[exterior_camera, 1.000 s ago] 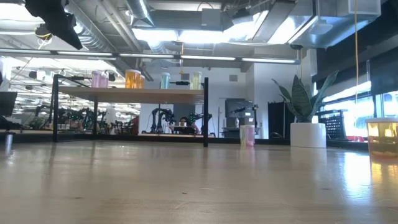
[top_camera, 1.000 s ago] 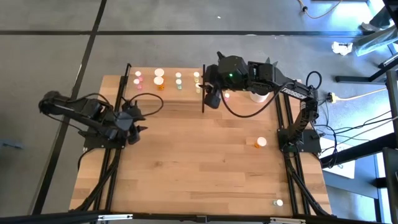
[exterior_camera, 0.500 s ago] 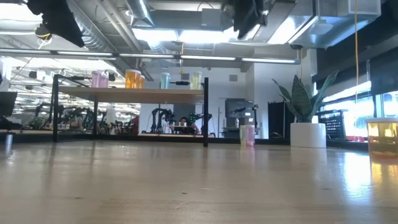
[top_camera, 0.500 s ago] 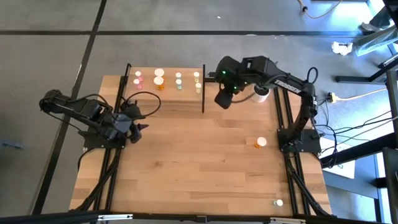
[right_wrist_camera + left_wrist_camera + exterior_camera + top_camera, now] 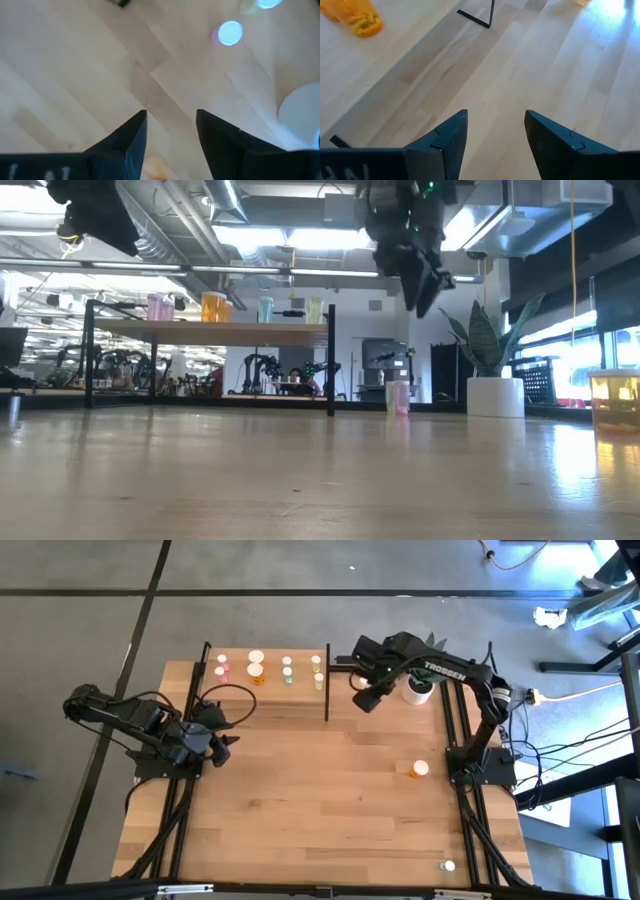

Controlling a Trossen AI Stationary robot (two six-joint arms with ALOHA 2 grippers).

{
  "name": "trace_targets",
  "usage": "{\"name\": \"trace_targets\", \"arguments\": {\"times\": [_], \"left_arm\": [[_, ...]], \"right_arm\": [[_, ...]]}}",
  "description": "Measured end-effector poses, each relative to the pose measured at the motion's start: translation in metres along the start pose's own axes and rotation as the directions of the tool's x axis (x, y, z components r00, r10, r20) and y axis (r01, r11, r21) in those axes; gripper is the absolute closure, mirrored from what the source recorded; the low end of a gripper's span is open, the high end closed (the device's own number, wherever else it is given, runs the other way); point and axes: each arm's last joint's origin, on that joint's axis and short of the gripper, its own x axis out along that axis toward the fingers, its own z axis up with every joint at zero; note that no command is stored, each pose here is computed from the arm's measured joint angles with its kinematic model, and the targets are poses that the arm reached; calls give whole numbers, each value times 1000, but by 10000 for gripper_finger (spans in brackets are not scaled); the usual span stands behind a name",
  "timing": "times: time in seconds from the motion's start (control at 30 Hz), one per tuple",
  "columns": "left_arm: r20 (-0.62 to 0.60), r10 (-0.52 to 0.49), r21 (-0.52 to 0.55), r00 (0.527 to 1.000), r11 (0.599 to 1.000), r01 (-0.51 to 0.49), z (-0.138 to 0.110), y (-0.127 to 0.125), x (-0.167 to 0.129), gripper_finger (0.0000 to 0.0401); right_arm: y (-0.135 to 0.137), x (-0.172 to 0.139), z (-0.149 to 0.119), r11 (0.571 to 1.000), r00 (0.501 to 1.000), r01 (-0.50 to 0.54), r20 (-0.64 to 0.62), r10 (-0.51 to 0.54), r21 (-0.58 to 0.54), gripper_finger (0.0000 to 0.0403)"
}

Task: Pick and place medicine bottles onto shelf by color
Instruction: Put the pink pill bottle on the shelf aligned with the other pink pill bottles

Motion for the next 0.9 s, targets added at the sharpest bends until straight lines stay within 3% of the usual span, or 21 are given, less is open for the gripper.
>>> {"name": "trace_targets", "arguments": {"times": [0.1,0.23,0.5,0.77,0.9], "left_arm": [[0,1,-12,1000,1000,-1,0,0,0,211],[3,4,-13,1000,1000,-4,0,0,0,211],[17,19,-7,1000,1000,-19,0,1,0,211],[17,19,-6,1000,1000,-19,0,1,0,211],[17,20,-6,1000,1000,-20,0,1,0,211]], "right_arm": [[-6,12,0,996,1000,2,-8,-3,-85,231],[-9,24,8,987,997,-2,71,14,-163,231],[-8,25,12,987,994,-2,112,20,-162,228],[-18,24,16,989,979,133,163,-120,-71,172],[-25,29,21,997,987,59,150,-52,-47,153]]}}
